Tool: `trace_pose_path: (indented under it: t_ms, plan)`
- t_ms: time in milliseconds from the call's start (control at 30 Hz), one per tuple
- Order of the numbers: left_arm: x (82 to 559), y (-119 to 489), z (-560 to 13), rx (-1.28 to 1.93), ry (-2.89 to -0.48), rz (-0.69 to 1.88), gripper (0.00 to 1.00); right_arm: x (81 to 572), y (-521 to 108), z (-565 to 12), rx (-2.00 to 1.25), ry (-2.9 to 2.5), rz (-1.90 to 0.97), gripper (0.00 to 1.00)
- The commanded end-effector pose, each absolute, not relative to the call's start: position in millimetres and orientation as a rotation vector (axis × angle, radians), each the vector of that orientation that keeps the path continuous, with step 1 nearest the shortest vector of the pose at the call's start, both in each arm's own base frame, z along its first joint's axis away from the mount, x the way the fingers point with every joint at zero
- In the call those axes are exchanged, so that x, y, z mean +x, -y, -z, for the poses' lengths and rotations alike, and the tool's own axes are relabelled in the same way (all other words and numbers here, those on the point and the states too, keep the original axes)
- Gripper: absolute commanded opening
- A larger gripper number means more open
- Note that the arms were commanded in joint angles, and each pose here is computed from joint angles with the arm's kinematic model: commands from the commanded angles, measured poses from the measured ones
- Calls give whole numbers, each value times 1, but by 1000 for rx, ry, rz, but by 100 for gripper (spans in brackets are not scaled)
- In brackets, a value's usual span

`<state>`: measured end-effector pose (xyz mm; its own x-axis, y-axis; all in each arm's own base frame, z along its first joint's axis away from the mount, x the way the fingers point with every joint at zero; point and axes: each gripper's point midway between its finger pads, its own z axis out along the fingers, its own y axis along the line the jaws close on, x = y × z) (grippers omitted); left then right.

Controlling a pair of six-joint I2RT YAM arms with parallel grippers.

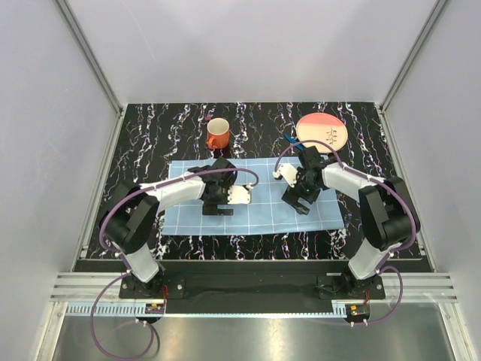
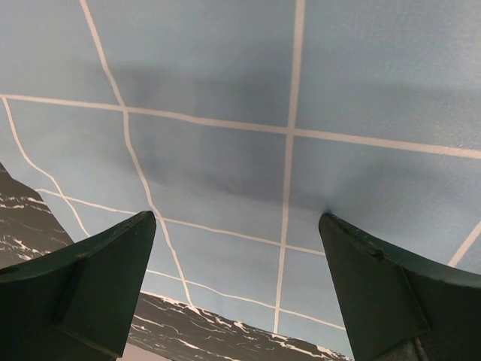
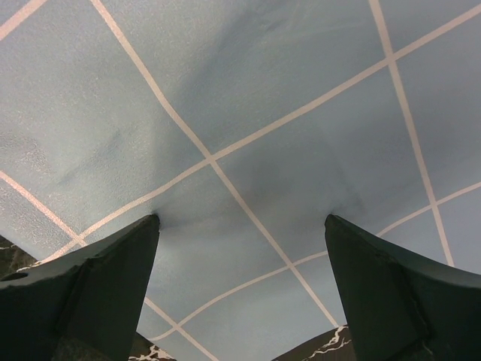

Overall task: Set the dinner table for one person
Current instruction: Flatten out the napkin at the center of the board.

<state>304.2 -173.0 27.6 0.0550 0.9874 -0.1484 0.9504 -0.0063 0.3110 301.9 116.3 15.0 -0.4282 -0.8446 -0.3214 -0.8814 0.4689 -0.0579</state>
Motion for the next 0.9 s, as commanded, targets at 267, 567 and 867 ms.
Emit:
trace_pose_path:
  t_ms: [267,567,867]
  plan:
    - [281,196,-23,2049,-1918,-63,99,264,-96,-12,-1458,-2514,-162,100]
    - [268,193,-23,2033,-1942,-65,99,255,-94,-11,-1459,-2516,-172,100]
    - [321,192,-63,1805,-1946,-199,99,292,-99,-43,-1431,-2410,-70,100]
